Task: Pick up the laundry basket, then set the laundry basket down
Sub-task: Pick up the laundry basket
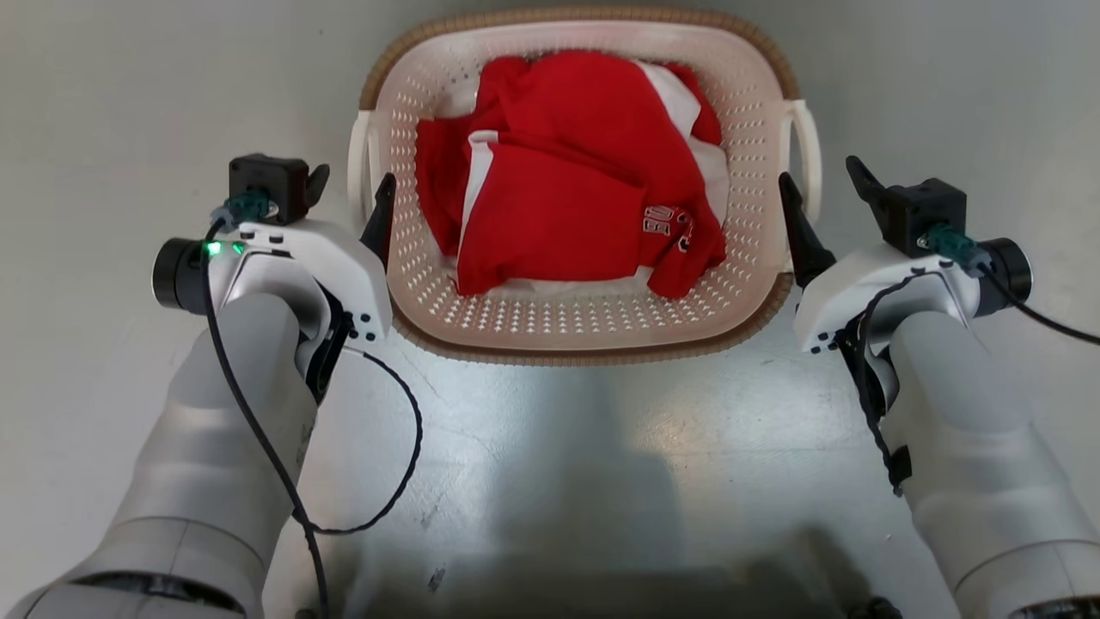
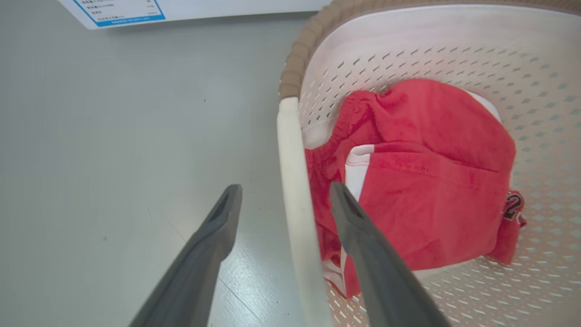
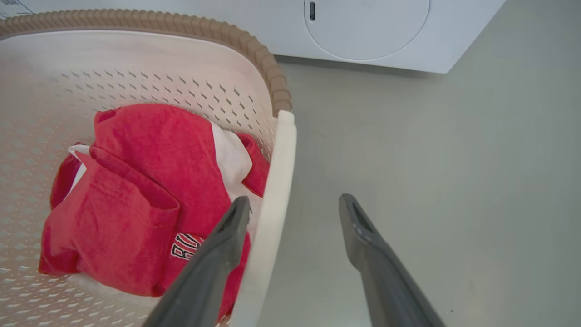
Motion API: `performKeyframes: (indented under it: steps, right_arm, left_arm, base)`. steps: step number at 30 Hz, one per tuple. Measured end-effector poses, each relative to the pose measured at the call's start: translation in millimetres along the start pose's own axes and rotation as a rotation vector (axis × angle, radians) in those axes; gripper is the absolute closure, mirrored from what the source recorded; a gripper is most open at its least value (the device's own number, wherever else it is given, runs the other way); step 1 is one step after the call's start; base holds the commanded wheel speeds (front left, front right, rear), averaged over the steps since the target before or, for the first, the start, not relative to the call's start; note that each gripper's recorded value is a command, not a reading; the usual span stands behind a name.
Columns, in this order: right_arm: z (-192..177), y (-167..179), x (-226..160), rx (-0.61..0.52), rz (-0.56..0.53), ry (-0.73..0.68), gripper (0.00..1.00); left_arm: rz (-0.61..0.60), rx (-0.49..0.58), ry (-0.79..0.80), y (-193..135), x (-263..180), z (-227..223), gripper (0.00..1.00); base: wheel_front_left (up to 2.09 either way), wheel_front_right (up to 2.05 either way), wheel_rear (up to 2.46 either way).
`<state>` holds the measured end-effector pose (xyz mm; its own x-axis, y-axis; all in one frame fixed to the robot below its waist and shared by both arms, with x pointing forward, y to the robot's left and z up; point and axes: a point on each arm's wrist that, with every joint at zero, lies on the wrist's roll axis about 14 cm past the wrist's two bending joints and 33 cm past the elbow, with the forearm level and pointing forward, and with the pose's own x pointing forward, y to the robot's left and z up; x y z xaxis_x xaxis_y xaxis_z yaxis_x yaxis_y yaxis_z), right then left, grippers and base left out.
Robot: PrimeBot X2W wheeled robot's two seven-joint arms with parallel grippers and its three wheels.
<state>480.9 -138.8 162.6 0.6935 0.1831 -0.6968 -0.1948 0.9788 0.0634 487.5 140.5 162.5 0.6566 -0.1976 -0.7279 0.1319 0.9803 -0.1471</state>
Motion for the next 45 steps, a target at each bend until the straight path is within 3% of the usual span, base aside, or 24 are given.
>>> performKeyframes:
  steps: [8, 32, 33, 34, 35, 45]
  right_arm:
    - [-3.4, 6.4, 20.3, 0.019, 0.02, 0.012, 0.0]
    - [-15.4, 19.0, 28.3, 0.034, 0.075, 0.1, 0.0]
    - [-17.7, 18.9, 27.2, 0.03, 0.076, 0.108, 0.08]
    - [-17.9, 19.1, 26.6, 0.027, 0.078, 0.11, 0.65]
    - [-17.0, 20.8, 26.1, 0.015, 0.085, 0.11, 1.0]
    - [-12.5, 36.6, 16.6, -0.019, 0.131, 0.157, 1.0]
  left_arm:
    - [-0.005, 0.019, 0.036, 0.5, 12.8, -7.8, 0.0]
    - [-0.033, 0.118, 0.136, -0.2, 25.2, -15.7, 0.0]
    - [-0.032, 0.121, 0.138, 1.1, 24.7, -15.7, 0.17]
    - [-0.03, 0.123, 0.142, 1.7, 24.1, -15.9, 0.8]
    - [-0.032, 0.129, 0.151, 1.3, 23.4, -16.3, 1.0]
    - [-0.036, 0.119, 0.147, -5.3, 11.2, -8.9, 1.0]
  base:
    - [0.0, 0.0, 0.0]
    - [0.0, 0.0, 0.0]
    - [0.0, 0.0, 0.0]
    - [0.0, 0.0, 0.0]
    - [0.0, 0.0, 0.0]
    - [0.0, 0.0, 0.0]
